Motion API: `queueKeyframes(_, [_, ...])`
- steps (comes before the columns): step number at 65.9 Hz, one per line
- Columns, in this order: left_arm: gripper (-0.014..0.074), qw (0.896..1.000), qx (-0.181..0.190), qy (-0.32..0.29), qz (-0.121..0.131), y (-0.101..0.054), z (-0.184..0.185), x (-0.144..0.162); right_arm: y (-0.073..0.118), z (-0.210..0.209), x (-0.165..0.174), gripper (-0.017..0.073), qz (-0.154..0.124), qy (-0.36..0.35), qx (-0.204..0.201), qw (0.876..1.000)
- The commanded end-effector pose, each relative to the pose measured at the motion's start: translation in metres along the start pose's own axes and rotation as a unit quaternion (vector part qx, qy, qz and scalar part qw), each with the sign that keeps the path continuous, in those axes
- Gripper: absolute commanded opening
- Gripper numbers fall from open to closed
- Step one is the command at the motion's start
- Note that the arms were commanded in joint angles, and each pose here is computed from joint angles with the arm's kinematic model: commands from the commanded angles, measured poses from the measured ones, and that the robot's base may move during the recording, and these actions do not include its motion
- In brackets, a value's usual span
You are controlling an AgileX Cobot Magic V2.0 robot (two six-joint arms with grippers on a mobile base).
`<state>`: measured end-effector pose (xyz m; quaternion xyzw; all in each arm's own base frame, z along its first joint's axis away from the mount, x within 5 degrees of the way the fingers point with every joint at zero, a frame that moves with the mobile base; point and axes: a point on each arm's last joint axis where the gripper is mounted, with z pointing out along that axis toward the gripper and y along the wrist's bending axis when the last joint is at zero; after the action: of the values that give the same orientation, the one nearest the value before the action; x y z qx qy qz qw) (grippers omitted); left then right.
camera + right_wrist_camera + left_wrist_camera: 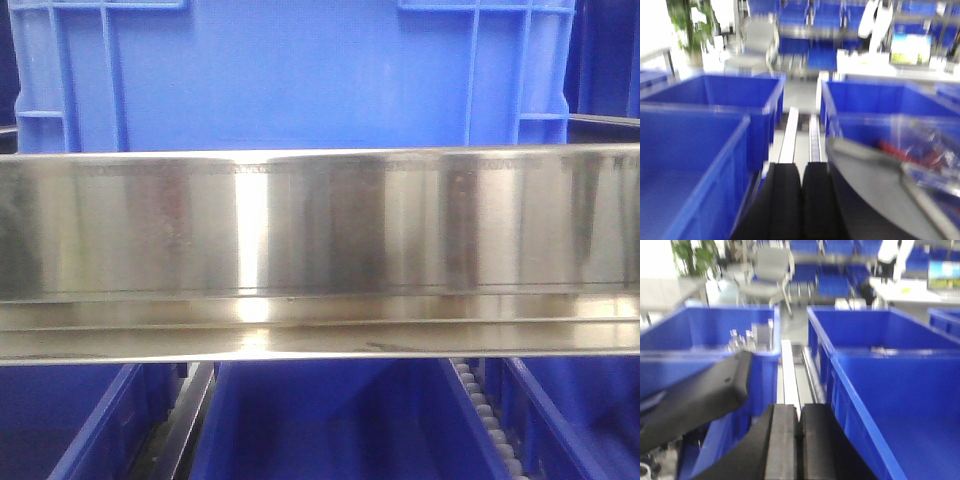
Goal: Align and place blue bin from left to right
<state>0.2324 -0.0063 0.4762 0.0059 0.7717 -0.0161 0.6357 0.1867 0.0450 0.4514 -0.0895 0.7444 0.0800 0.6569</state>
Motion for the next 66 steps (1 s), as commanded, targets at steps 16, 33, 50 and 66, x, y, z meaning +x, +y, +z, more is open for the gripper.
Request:
queueKeyframes(16, [-0.0111,0.995,0.032,0.086,-0.035,-0.008,0.05,-0.024,0.0,0.07,-0.013,-0.0076,0.034,0.116,0.001,0.993])
queueKeyframes(33, [-0.0111,0.99,0.036,0.129,-0.04,-0.028,0.094,-0.024,0.026,0.12,-0.016,-0.0076,0.038,0.18,-0.036,0.982])
queueKeyframes(50, [-0.0111,0.988,0.006,0.15,-0.025,-0.055,0.118,-0.01,0.061,0.159,-0.012,-0.0076,0.03,0.238,-0.022,0.971])
queueKeyframes(66, [-0.0111,0.981,0.001,0.187,-0.057,-0.069,0.131,-0.007,0.085,0.184,-0.012,-0.0076,0.025,0.269,-0.027,0.962])
